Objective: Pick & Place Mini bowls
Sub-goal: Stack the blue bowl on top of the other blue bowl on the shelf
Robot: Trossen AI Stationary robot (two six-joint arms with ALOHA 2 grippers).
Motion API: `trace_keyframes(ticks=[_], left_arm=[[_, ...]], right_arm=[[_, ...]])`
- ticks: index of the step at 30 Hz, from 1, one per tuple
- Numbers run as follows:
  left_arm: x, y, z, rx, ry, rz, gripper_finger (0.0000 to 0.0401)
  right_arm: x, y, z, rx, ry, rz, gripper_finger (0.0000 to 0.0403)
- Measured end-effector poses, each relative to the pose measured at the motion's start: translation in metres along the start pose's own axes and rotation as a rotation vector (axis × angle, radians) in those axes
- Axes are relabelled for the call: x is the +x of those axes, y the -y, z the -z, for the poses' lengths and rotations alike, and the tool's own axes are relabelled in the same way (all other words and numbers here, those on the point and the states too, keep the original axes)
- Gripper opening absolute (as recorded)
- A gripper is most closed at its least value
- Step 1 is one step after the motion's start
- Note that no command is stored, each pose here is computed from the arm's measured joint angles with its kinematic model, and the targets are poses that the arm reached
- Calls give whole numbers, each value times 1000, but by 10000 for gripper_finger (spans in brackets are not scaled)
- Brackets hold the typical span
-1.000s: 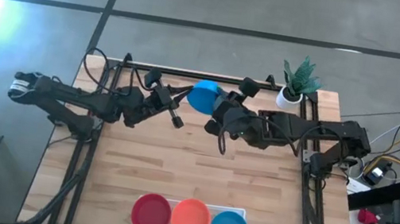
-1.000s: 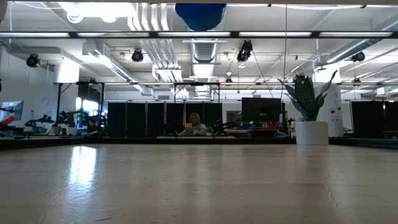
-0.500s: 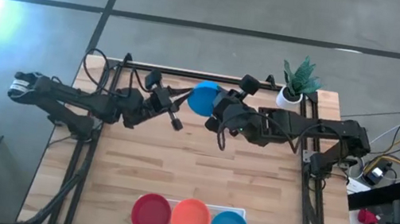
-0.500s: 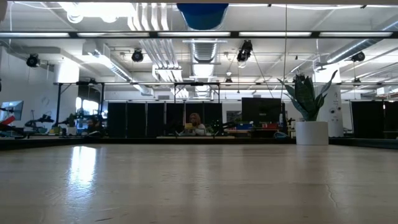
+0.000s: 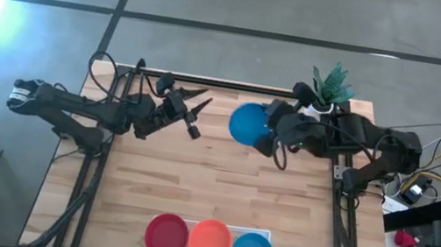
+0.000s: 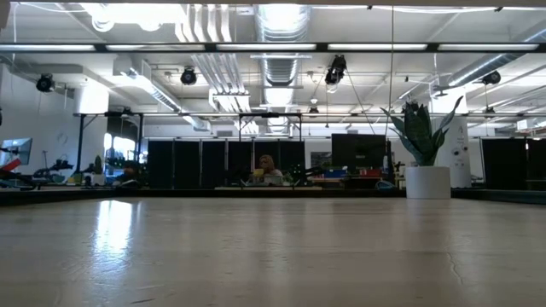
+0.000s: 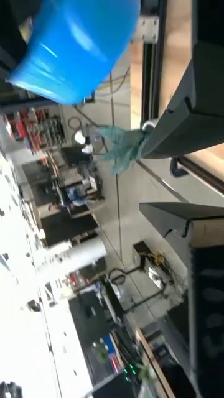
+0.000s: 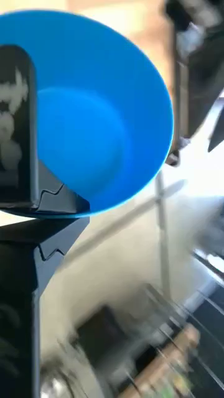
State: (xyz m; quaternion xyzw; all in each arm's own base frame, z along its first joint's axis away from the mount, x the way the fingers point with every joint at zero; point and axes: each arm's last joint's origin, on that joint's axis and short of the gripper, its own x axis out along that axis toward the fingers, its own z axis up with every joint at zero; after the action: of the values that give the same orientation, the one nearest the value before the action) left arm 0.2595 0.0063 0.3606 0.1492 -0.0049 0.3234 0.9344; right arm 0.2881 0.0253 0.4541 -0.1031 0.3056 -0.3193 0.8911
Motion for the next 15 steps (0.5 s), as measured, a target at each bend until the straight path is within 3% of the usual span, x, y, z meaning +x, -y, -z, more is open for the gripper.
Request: trace_keyframes(ticks=[7,15], left_arm=[[-3,-2,1,54,-24,0,119],[-3,-1,4,89,-49,9,103]], right_arm=[[-21,9,7,77,-189,-270,8],[-26,-4,16,121,-368,-603,8]])
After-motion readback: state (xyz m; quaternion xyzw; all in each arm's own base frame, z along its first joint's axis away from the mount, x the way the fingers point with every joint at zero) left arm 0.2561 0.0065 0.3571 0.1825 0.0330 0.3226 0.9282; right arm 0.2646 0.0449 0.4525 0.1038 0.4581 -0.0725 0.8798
